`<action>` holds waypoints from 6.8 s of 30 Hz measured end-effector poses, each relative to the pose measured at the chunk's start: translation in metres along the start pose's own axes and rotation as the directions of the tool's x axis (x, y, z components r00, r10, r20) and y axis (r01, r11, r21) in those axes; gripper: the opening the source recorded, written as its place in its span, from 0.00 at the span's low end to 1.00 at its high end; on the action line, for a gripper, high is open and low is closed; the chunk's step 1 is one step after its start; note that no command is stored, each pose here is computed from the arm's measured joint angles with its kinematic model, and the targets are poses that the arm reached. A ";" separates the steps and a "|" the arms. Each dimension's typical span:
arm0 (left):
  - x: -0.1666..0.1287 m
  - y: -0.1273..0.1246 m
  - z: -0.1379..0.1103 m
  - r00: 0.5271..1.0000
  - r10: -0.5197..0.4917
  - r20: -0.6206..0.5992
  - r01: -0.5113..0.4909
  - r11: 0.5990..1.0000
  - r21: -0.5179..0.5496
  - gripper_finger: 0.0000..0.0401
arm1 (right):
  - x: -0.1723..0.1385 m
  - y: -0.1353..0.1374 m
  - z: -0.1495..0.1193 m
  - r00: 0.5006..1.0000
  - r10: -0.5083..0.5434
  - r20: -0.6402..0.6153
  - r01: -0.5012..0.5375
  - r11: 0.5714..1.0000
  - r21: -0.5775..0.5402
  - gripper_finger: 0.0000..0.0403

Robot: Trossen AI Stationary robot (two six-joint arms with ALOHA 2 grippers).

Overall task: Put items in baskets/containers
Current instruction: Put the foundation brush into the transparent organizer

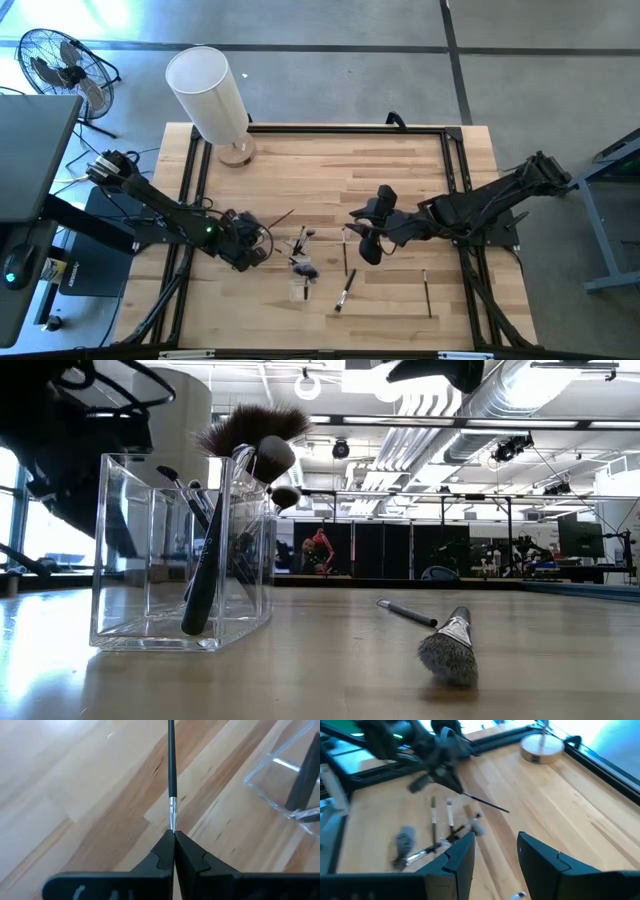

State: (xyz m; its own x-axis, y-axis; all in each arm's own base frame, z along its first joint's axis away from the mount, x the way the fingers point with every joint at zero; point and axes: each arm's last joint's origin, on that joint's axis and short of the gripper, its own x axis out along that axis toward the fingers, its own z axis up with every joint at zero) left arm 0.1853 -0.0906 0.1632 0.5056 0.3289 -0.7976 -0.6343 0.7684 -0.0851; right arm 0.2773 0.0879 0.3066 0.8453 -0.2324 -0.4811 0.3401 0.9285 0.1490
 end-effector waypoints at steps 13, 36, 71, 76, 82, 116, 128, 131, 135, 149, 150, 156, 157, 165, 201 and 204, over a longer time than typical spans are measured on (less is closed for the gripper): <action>-0.044 -0.021 0.045 0.989 0.064 0.134 -0.069 0.997 0.031 0.00 | 0.030 -0.006 -0.026 0.975 -0.180 -0.133 0.186 0.982 0.035 0.35; -0.049 -0.026 0.150 0.942 -0.336 -0.021 0.315 0.900 -0.300 0.00 | 0.086 0.021 -0.032 0.962 -0.234 0.142 0.246 0.510 -0.824 0.35; -0.052 -0.030 0.160 0.920 -0.384 0.079 0.391 0.880 -0.270 0.03 | 0.118 -0.011 -0.044 0.944 -0.331 0.010 0.240 0.662 -0.710 0.03; -0.052 -0.030 0.160 0.920 -0.382 0.081 0.391 0.892 -0.225 0.11 | 0.112 -0.015 -0.059 0.917 -0.386 -0.102 0.265 0.779 -0.568 0.03; -0.052 -0.027 0.157 0.931 -0.361 0.057 0.365 0.922 -0.132 0.20 | 0.090 -0.005 -0.072 0.898 -0.400 -0.185 0.302 0.864 -0.404 0.02; -0.072 0.005 0.028 0.937 -0.149 -0.317 0.138 0.989 -0.058 0.01 | 0.140 0.118 -0.113 0.896 0.299 0.327 -0.340 0.938 0.073 0.02; -0.073 0.001 0.028 0.909 -0.213 -0.358 0.198 0.977 -0.079 0.01 | 0.140 0.117 -0.121 0.928 0.235 0.289 -0.245 0.970 -0.001 0.09; -0.073 0.001 0.028 0.906 -0.217 -0.364 0.201 0.976 -0.080 0.01 | 0.143 0.115 -0.119 0.928 0.247 0.280 -0.256 0.967 -0.005 0.06; -0.073 0.001 0.028 0.906 -0.216 -0.364 0.201 0.976 -0.079 0.01 | 0.145 0.113 -0.119 0.929 0.264 0.260 -0.275 0.961 0.007 0.03; -0.073 -0.005 0.032 0.911 -0.269 -0.312 0.253 0.963 -0.093 0.01 | 0.146 0.111 -0.110 0.908 0.257 0.330 -0.294 0.954 0.066 0.03; -0.074 -0.008 0.033 0.907 -0.296 -0.299 0.283 0.955 -0.087 0.01 | 0.146 0.111 -0.110 0.909 0.255 0.331 -0.292 0.954 0.066 0.03; -0.078 -0.024 0.044 0.872 -0.457 -0.175 0.459 0.888 -0.033 0.01 | 0.142 0.111 -0.101 0.885 0.245 0.395 -0.269 0.963 0.006 0.03; -0.079 -0.026 0.045 0.864 -0.478 -0.160 0.479 0.877 -0.032 0.01 | 0.140 0.110 -0.097 0.881 0.246 0.404 -0.265 0.964 -0.010 0.03; -0.084 -0.035 0.053 0.827 -0.557 -0.074 0.553 0.831 -0.063 0.01 | 0.117 0.107 -0.070 0.895 0.276 0.349 -0.242 0.960 -0.139 0.03; -0.091 -0.051 -0.055 0.742 -0.550 0.384 0.628 0.770 -0.112 0.01 | 0.121 0.104 -0.074 0.902 0.349 0.253 -0.357 0.934 -0.014 0.03; -0.094 -0.053 -0.052 0.676 -0.545 0.497 0.638 0.770 -0.023 0.01 | 0.121 0.104 -0.074 0.905 0.341 0.254 -0.358 0.933 0.023 0.03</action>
State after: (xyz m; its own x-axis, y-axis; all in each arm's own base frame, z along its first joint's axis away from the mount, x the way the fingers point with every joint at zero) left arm 0.1412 -0.1905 0.2119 0.9776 0.0764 -0.1961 -0.1795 0.7889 -0.5877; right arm 0.3844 0.1774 0.1995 0.9858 0.0327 -0.1646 0.0240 0.9432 0.3313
